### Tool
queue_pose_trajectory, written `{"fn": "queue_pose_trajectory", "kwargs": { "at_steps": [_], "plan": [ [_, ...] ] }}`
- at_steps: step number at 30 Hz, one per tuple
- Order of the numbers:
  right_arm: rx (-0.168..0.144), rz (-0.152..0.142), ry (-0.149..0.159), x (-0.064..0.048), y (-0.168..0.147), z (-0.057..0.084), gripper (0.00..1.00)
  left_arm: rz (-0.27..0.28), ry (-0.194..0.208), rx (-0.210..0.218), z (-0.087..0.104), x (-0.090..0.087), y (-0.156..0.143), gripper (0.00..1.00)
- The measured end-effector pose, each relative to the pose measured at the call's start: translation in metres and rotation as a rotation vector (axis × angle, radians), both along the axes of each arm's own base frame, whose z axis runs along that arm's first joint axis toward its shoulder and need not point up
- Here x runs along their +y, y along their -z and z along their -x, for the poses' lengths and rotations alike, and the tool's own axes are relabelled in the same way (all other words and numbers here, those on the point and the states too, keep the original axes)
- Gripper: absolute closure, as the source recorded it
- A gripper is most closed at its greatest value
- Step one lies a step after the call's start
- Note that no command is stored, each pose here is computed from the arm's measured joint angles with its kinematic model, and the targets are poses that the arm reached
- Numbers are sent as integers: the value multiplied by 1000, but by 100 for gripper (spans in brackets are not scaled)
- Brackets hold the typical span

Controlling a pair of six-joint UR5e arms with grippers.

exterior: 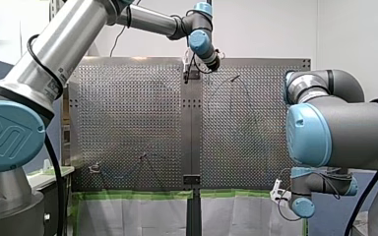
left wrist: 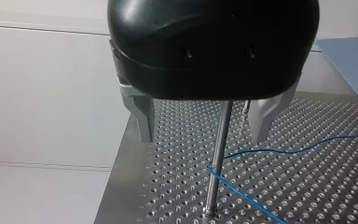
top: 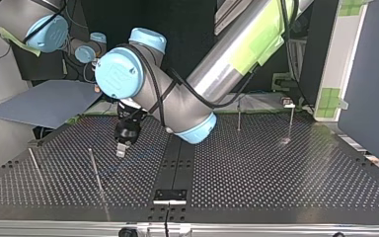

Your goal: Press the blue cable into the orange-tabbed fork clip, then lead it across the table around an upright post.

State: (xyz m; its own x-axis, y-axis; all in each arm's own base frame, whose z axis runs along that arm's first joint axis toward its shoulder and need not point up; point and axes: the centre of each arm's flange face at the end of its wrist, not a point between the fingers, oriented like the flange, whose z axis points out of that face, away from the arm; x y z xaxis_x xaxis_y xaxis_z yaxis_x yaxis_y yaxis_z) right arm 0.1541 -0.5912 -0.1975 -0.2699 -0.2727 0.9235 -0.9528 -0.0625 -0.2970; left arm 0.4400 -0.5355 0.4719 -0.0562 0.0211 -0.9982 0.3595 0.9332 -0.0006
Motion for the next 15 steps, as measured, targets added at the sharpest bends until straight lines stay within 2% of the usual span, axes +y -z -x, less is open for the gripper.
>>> {"fn": "queue_pose_trajectory", "kwargs": {
  "at_steps": [10,15],
  "plan": [
    [0,0,-1,0,0,0,100,17,-5,11,1,0,1,0],
    [0,0,-1,0,0,0,100,10,-5,24,7,-2,4,0]
  ]
}}
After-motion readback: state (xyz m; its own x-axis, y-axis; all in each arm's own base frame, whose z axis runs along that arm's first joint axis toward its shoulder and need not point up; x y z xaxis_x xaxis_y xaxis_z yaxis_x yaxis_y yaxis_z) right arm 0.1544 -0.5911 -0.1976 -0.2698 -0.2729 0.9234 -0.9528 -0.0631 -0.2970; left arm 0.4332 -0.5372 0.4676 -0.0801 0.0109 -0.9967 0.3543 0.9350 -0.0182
